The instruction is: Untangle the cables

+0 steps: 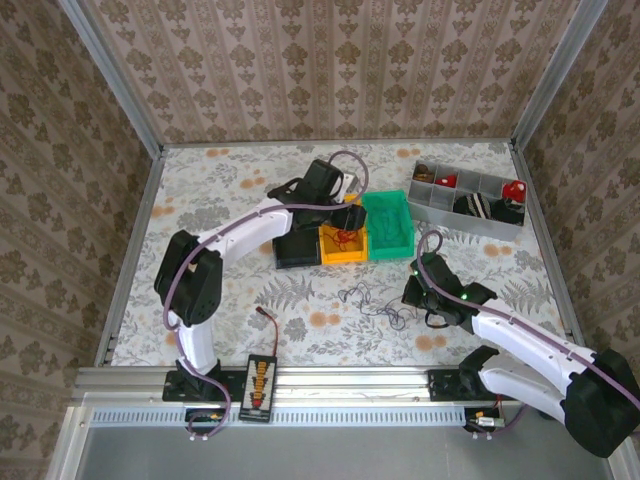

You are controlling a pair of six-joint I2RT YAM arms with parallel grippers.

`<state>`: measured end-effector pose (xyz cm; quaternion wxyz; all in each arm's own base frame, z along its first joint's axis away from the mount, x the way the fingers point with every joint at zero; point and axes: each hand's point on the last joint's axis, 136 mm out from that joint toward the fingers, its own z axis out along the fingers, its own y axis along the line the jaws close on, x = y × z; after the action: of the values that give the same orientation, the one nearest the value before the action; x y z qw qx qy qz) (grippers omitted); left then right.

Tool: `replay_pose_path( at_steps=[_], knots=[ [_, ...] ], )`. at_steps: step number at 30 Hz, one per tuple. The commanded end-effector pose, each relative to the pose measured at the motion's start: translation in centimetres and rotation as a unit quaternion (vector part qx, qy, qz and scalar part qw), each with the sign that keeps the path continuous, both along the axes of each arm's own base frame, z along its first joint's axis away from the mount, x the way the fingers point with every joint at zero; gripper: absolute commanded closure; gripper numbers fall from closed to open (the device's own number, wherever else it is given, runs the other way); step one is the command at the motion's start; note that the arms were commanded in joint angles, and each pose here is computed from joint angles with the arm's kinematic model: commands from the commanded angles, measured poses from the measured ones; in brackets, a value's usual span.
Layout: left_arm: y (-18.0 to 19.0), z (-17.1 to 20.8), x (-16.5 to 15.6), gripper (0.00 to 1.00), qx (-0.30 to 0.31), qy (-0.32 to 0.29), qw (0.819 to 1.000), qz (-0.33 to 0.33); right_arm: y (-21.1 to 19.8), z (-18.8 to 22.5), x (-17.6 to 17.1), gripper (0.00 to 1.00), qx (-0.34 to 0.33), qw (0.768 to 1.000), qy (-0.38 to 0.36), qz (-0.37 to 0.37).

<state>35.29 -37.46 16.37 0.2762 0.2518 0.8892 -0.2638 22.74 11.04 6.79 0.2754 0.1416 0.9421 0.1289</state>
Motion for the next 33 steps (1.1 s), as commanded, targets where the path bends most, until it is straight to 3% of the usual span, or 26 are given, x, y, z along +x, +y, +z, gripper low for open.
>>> replay_pose_path(
  at_steps=[1,6,9,16,20,23,27,33],
  knots=[
    [-1.5,5.0,0.5,0.23,-0.024,-0.061,0.998,-0.016,0.2,1.1,0.5,1.0,0.0,1.0,-0.011,0.007],
    [-2.6,9.5,-1.3,0.22,-0.078,-0.089,0.992,-0.042,1.6,1.7,0.8,1.0,0.014,0.999,-0.014,0.038],
    [-2.6,9.1,-4.5,0.22,-0.091,-0.07,0.988,-0.099,2.5,2.6,1.1,1.0,0.023,0.997,-0.028,0.063],
    [-0.8,0.3,-13.7,0.27,-0.007,0.025,0.975,-0.219,2.0,2.2,1.6,1.0,0.008,0.999,-0.016,0.044],
    [0.0,-4.3,-16.6,0.28,0.07,0.051,0.965,-0.247,2.1,1.8,1.7,1.0,0.013,0.999,-0.009,0.037],
    [0.0,-6.5,-18.3,0.28,0.105,0.059,0.954,-0.273,1.7,1.7,1.7,1.0,0.01,0.999,-0.009,0.029],
    [-1.2,-7.7,-19.7,0.26,0.104,0.045,0.947,-0.3,1.0,1.6,1.7,1.0,0.016,1.0,-0.002,0.017],
    [-2.7,-9.5,-19.1,0.29,0.116,0.032,0.94,-0.32,0.9,1.3,2.2,1.0,0.069,0.997,0.024,-0.001]
  ],
)
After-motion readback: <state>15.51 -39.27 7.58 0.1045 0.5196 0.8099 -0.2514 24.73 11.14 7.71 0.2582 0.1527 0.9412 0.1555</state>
